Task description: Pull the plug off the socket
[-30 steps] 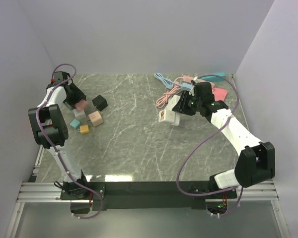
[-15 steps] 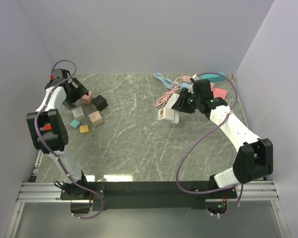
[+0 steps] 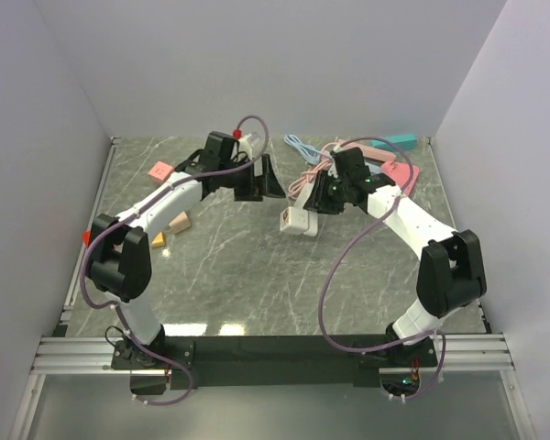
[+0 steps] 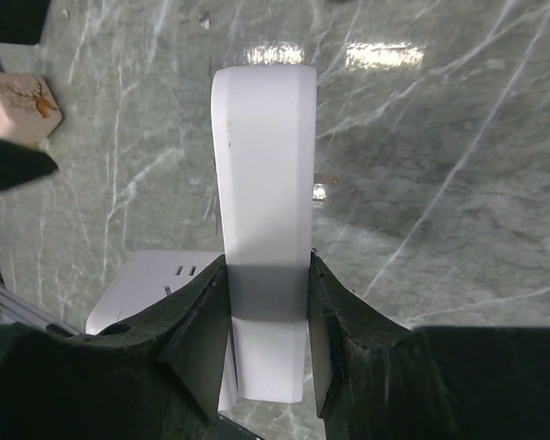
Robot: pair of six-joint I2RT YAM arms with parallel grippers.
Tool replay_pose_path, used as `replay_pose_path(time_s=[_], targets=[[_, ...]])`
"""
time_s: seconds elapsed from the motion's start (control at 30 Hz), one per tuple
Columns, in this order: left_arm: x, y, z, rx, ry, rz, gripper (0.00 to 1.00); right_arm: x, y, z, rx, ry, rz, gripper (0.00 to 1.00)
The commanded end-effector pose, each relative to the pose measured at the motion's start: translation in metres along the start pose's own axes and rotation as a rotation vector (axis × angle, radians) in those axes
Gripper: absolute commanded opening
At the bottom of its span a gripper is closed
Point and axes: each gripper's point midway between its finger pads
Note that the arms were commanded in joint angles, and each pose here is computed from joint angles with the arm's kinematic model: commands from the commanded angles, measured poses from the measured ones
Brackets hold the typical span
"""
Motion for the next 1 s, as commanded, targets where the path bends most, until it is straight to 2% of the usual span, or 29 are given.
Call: replay_pose_path(time_s=[0.0,0.27,0.37,0.6,0.77,0.87,0.97], targets=[[-0.002,0.010,-0.051,0.189,-0.107,-0.003,0.99,-0.028,0.006,0.028,-0.064,0.006,-0.069,0.00],[0.030,-0.008,-0.064,0.208,-0.145,0.056,0.99,-0.033,0.007,0.041,-0.118,-0.011,-0.069,0.00],[0.037,-0.018,-0.052,0.121,-0.134,0.061,0.99,-0.036,0.009,0.046,-0.137,-0.023,-0.083,0.00],[0.035,-0.025,-0.044,0.048,-0.071,0.032,0.99,-0.048,0.016,0.050,-0.149,-0.054,-0.154,0.00],[0.034,-0.031,-0.021,-0.073,-0.030,0.023,0.99,-0.057,0.026,0.056,-0.179,-0.054,-0.198,0.00],[0.045,-0.035,-0.025,-0.037,-0.006,0.070,0.99,-0.060,0.028,0.056,-0.172,-0.060,-0.220,0.00],[0.050,-0.038,-0.038,0.011,0.002,0.089,0.93,-0.064,0.032,0.059,-0.194,-0.069,-0.245,0.00]])
Point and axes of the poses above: each gripper's point midway between its finger pads, its own y axis back along the fingers, its own z axis along the line the jaws close on, x = y × z, and after that the axes turned 6 degrees about y, right-handed
